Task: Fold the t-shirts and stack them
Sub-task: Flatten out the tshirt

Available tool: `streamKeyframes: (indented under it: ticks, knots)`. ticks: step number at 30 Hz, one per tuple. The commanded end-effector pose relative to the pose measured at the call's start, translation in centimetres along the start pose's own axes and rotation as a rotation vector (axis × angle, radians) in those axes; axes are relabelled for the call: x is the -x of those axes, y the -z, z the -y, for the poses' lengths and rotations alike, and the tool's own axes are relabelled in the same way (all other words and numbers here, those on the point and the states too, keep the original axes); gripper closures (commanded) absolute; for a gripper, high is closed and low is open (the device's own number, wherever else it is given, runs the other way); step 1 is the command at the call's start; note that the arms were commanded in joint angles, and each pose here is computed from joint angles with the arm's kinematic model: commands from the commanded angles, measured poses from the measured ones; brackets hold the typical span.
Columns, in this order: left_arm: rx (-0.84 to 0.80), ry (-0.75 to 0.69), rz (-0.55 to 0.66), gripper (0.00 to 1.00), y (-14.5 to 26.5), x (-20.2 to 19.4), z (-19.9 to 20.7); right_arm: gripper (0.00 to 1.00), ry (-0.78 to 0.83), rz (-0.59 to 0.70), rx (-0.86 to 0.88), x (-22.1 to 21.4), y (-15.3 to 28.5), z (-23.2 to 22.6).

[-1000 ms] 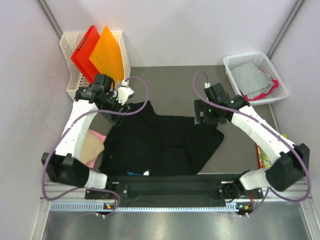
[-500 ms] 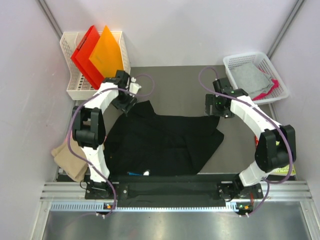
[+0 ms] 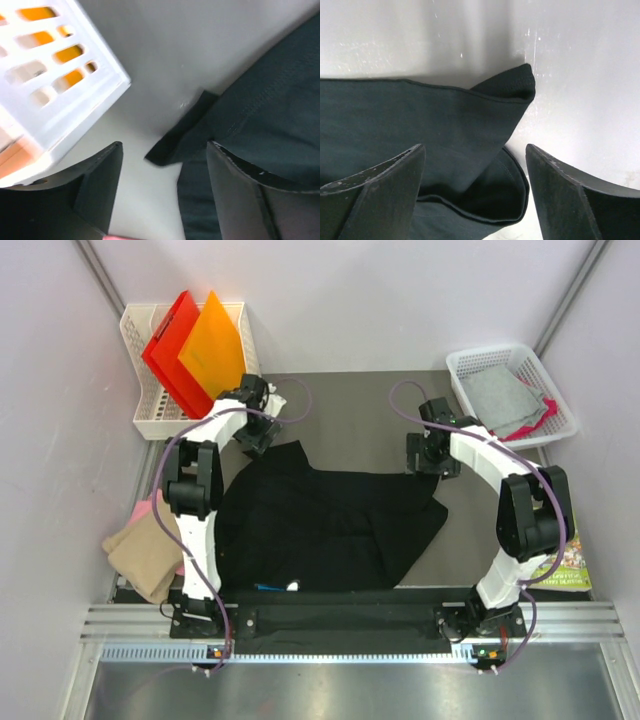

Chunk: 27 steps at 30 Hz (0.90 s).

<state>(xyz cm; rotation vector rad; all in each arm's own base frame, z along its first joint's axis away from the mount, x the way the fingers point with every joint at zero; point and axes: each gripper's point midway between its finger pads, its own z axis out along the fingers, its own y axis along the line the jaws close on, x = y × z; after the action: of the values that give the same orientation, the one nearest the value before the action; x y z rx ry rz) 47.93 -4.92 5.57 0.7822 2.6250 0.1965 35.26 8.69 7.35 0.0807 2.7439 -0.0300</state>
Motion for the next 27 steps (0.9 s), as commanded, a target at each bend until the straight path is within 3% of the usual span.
streamKeyframes:
  ticks: [1,9,12,16,17,18,25,27]
  knots:
    - [-0.002,0.016,0.033,0.29,-0.8,1.4,-0.4,0.21,-0.013,0.077,0.032,2.7,0.7,-0.3]
    - [-0.043,0.005,0.006,0.36,-2.1,0.8,0.6,0.25,-0.022,0.057,0.044,2.0,-0.1,-0.3]
    - [-0.053,0.003,0.002,0.46,-2.1,0.8,0.8,0.25,-0.02,0.038,0.035,1.6,-0.9,-0.3]
    - [-0.077,0.005,-0.01,0.83,-1.4,0.2,1.3,0.25,-0.018,0.03,0.014,1.6,-1.7,0.3]
    - [-0.077,0.005,-0.009,0.96,-1.2,0.1,1.3,0.25,-0.01,0.03,0.007,1.7,-1.9,0.5]
    - [-0.071,0.004,0.004,1.0,-0.6,0.3,1.2,0.25,-0.006,0.03,-0.012,1.7,-2.1,0.9]
    - [-0.052,-0.005,0.019,1.0,1.4,-0.1,0.9,0.27,-0.018,0.018,-0.036,2.1,-3.7,2.3]
    - [-0.039,-0.007,0.04,1.0,2.4,0.3,0.6,0.32,-0.021,0.012,-0.019,2.3,-4.3,1.9]
